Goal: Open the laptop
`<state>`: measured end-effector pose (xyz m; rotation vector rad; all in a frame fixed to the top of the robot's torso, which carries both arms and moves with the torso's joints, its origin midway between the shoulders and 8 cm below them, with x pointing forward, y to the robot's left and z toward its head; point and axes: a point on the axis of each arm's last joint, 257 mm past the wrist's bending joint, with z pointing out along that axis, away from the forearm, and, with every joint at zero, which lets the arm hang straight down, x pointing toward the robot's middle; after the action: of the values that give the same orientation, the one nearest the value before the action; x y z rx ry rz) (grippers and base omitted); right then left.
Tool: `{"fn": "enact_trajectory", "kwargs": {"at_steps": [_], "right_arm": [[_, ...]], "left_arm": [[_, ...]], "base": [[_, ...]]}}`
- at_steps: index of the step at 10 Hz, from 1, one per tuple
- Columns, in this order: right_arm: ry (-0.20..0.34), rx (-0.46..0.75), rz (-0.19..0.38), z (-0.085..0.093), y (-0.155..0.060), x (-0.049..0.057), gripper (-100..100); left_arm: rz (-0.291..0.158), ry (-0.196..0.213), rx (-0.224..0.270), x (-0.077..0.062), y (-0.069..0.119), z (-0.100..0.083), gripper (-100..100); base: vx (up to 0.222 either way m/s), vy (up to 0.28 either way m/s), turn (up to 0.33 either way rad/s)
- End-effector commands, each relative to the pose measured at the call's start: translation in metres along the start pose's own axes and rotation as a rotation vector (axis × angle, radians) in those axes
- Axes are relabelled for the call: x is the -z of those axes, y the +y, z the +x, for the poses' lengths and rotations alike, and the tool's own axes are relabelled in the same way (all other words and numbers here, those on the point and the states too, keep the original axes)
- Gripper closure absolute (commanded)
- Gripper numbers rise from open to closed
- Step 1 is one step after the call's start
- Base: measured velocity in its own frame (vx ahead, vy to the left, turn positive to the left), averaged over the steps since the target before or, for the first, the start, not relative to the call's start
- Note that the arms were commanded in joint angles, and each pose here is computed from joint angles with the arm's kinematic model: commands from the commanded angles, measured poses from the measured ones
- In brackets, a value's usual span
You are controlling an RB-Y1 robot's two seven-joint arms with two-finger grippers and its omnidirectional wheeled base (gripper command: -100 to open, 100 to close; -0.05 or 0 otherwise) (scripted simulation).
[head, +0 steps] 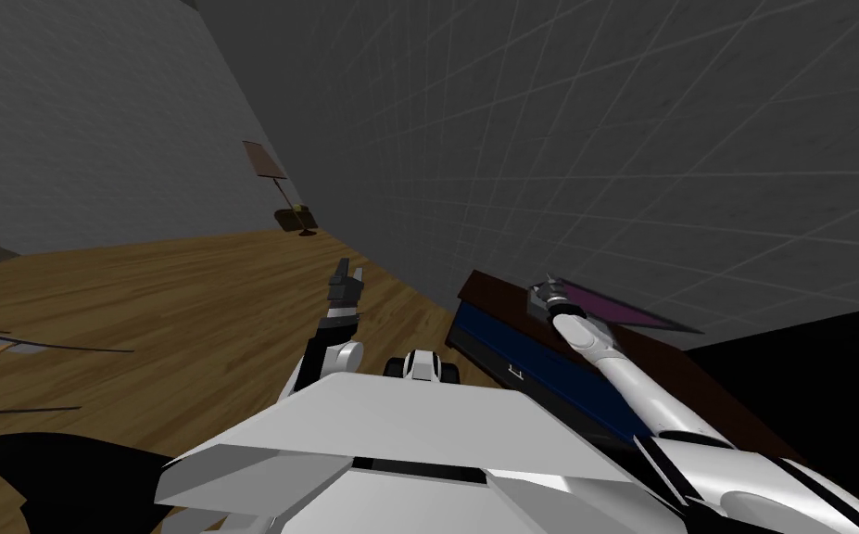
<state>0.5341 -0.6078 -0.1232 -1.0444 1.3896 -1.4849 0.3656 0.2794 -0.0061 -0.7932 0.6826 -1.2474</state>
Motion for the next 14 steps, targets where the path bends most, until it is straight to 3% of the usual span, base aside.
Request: {"fn": "enact_trajectory", "kwargs": {"at_steps": [1,2,5,6,8,14], "right_arm": [[0.018,0.039,-0.033,0.03,-0.007,0.003,-100],[0.019,0.053,-0.028,0.033,-0.013,0.002,-100],[0.042,0.103,-0.073,0.072,-0.028,0.008,-100],[0.043,0.111,-0.071,0.073,-0.032,0.007,-100],[0.058,0.142,-0.097,0.095,-0.044,0.011,-100],[0.08,0.192,-0.134,0.124,-0.067,0.015,-100]], "left_arm": [[0.0,0.0,0.0,0.0,0.0,0.0,0],[0.0,0.0,0.0,0.0,0.0,0.0,0],[0.0,0.0,0.0,0.0,0.0,0.0,0],[0.0,0.0,0.0,0.0,0.0,0.0,0],[0.0,0.0,0.0,0.0,0.0,0.0,0],[0.0,0.0,0.0,0.0,0.0,0.0,0]], "base": [[-0.039,-0.014,0.121],[-0.036,-0.011,0.045],[-0.042,-0.012,0.119],[-0.031,-0.018,0.041],[-0.031,-0.011,0.091],[-0.029,-0.008,0.063]]}}
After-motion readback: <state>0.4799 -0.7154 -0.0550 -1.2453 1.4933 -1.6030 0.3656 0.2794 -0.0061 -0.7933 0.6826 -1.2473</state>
